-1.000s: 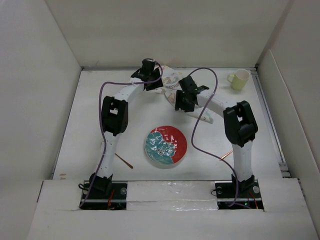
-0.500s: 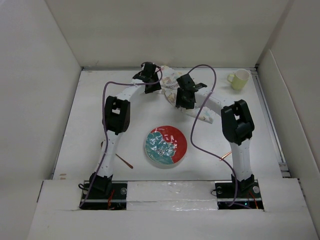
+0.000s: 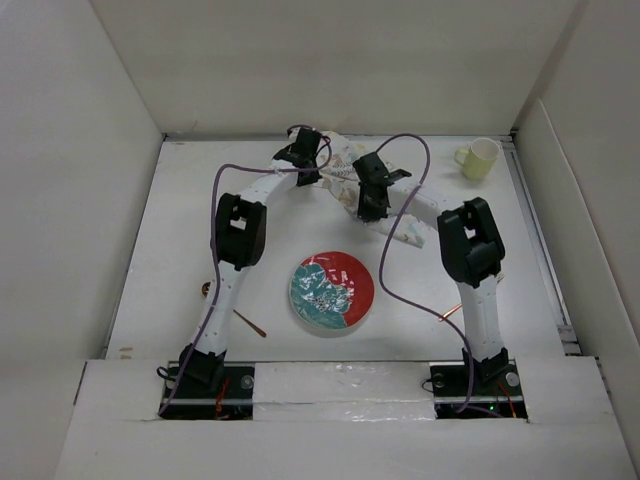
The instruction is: Set the dinner table for one person
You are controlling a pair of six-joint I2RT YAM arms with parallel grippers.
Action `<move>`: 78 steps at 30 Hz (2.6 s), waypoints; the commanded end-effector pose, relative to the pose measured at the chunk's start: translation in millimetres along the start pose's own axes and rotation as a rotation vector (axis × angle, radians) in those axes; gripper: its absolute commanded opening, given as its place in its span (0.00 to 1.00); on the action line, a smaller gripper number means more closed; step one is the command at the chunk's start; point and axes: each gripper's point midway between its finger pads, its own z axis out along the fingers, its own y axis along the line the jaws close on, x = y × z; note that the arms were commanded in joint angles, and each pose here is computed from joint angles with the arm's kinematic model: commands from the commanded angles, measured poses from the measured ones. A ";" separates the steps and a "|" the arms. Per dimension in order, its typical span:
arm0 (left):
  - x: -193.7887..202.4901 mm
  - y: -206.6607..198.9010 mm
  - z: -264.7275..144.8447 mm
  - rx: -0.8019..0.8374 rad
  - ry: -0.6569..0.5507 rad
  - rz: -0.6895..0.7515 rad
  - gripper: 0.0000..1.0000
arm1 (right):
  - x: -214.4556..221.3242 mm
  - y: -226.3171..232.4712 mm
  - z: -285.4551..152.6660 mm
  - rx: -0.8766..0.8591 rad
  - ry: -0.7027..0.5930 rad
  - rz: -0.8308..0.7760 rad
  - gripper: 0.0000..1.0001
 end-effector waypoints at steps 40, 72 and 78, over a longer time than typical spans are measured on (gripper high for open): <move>9.9 130.1 -153.1 -0.073 -0.074 -0.185 0.22 | -27.4 -148.5 -115.9 -0.189 -0.208 0.457 0.00; 107.3 169.5 -108.5 -0.252 0.183 -0.085 0.46 | 7.0 -124.2 -26.8 -0.071 0.054 0.333 0.42; 109.1 157.5 -104.4 -0.230 0.182 -0.087 0.43 | 10.3 -112.8 -35.5 -0.143 0.059 0.349 0.22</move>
